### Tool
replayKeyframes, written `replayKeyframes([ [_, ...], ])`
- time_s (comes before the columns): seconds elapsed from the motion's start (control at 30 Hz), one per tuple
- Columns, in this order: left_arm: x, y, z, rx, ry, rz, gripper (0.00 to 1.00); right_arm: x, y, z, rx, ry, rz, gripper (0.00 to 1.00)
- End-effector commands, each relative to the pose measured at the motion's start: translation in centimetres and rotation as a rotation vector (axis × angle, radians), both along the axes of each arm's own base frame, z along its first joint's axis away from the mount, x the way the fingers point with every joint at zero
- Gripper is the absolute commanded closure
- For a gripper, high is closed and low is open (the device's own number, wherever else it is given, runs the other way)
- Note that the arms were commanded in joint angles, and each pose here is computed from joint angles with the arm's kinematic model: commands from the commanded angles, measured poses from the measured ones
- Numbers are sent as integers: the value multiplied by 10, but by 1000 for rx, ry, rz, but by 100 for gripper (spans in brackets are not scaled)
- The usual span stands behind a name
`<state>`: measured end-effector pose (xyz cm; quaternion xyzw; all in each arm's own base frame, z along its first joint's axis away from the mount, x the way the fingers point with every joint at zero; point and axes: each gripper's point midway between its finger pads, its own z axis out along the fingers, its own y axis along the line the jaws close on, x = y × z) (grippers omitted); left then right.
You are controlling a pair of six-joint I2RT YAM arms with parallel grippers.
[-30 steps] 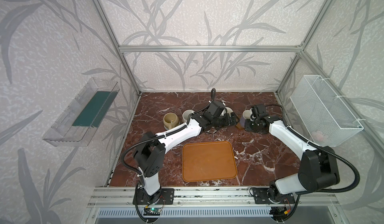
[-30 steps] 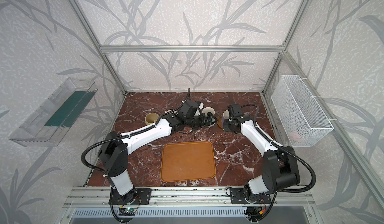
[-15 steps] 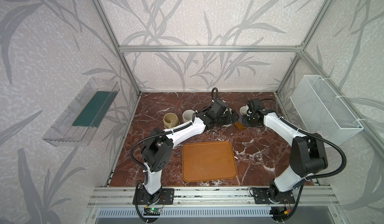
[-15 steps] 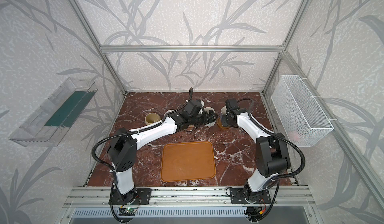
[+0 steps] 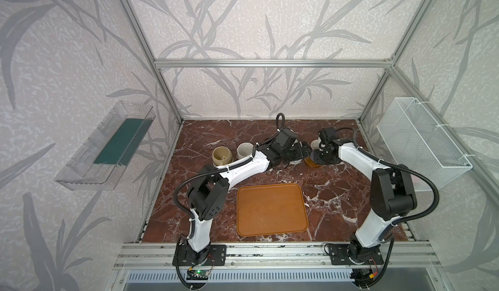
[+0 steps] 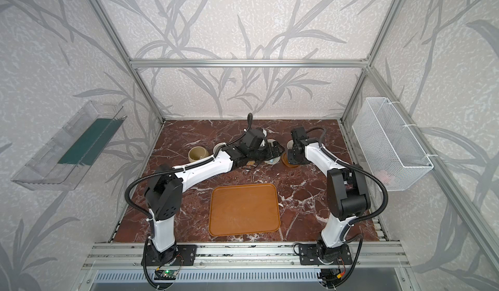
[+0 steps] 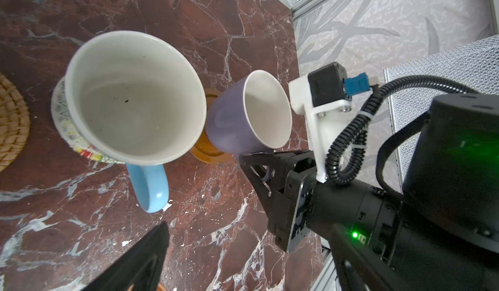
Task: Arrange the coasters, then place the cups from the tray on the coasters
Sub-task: 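Lower the purple mug onto the round wooden coaster with right gripper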
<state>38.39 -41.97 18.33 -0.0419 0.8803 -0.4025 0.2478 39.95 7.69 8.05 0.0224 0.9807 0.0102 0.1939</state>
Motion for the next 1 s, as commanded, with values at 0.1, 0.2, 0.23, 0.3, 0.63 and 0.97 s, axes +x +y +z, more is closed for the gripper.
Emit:
replayKeyframes([
  [0.1, 12, 4, 13, -13, -23, 12, 6, 22, 0, 15, -7, -62, -1, 100],
  [0.2, 12, 5, 12, -18, -22, 20, 6, 24, 0, 9, -13, -51, 1, 100],
  [0.23, 11, 6, 12, -18, -22, 20, 6, 24, 0, 7, -16, -47, 3, 100],
  [0.3, 11, 6, 12, -16, -23, 21, 6, 24, 1, 6, -15, -42, 4, 100],
  [0.63, 11, 7, 10, -14, -22, 24, 6, 16, 2, -2, -7, -24, -1, 100],
  [0.97, 10, 9, 9, -14, -22, 24, 6, 1, 1, -19, -9, 26, -8, 100],
])
